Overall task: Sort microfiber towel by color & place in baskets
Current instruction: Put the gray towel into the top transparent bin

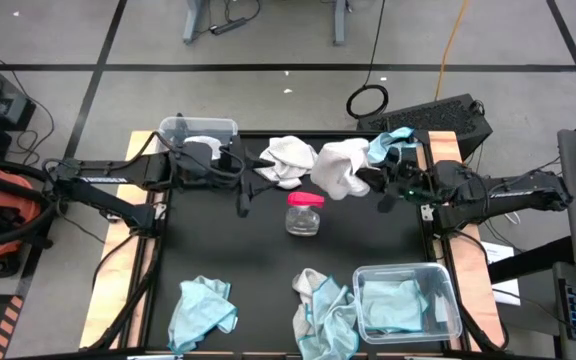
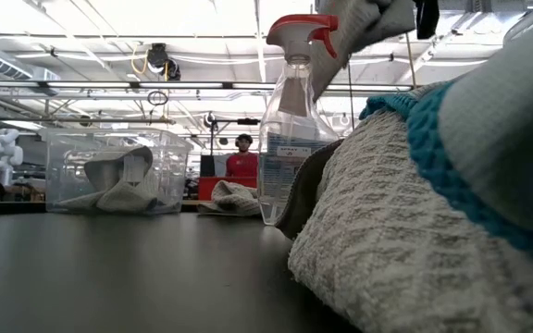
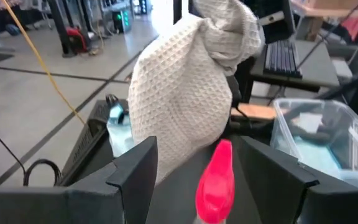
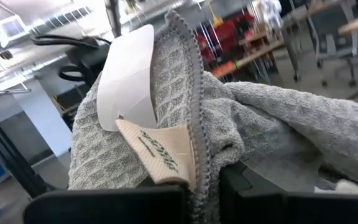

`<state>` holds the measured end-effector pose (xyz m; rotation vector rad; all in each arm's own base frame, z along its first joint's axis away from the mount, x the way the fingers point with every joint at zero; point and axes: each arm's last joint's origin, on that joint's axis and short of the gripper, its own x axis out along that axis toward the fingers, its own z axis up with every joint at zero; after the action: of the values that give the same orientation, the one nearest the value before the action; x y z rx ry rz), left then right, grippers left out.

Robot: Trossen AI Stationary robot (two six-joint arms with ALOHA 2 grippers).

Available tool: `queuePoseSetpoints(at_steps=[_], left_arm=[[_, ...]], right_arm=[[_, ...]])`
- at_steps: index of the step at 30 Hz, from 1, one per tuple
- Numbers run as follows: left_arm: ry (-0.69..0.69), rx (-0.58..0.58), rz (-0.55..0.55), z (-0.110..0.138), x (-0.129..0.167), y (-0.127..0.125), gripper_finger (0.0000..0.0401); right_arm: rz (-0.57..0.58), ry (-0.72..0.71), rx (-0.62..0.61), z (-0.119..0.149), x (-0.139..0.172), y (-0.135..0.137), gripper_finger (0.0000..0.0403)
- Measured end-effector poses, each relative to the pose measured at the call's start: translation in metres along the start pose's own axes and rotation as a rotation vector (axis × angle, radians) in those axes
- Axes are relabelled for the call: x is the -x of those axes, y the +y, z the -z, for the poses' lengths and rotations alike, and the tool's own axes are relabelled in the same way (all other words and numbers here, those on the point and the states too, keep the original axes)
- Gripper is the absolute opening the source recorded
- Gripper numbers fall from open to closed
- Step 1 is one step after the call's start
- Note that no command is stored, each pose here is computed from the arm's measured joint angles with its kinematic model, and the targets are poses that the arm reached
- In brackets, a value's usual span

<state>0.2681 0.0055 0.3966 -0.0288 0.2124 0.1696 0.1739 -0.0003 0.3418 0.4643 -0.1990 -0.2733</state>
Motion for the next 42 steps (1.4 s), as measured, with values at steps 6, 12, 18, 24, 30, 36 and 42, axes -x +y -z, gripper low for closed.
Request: queuePoseSetpoints(at_steps=[6, 12, 18, 24, 30, 36, 42], left_arm=[[-0.078, 0.016, 0.006, -0.006, -0.008, 0.005, 0.0231], [-0.162, 0.026, 0.072, -0.007, -0.032, 0.006, 0.0231], [-0.200, 0.048, 0.132, -0.016, -0.055, 0.008, 0.0232], [-0.221, 0.048, 0.151, -0.025, -0.069, 0.011, 0.0283], [-0.239, 0.076, 0.138, -0.032, -0.068, 0.017, 0.0355], [-0.236, 0.132, 0.164, -0.033, -0.067, 0.022, 0.0375], [-0.226, 0.137, 0.256, -0.033, -0.066, 0.019, 0.0376]], right_arm=[[-0.050, -0.102, 0.047, -0.010, 0.001, 0.005, 0.0019], [-0.112, -0.176, 0.091, -0.020, 0.000, 0.011, 0.0019], [-0.163, -0.150, 0.184, -0.036, -0.014, 0.027, 0.0019], [-0.154, -0.059, 0.306, -0.050, -0.038, 0.044, 0.0019], [-0.163, 0.029, 0.385, -0.055, -0.059, 0.056, 0.0020], [-0.156, 0.067, 0.455, -0.052, -0.077, 0.063, 0.0022], [-0.180, 0.080, 0.495, -0.051, -0.091, 0.069, 0.0022]])
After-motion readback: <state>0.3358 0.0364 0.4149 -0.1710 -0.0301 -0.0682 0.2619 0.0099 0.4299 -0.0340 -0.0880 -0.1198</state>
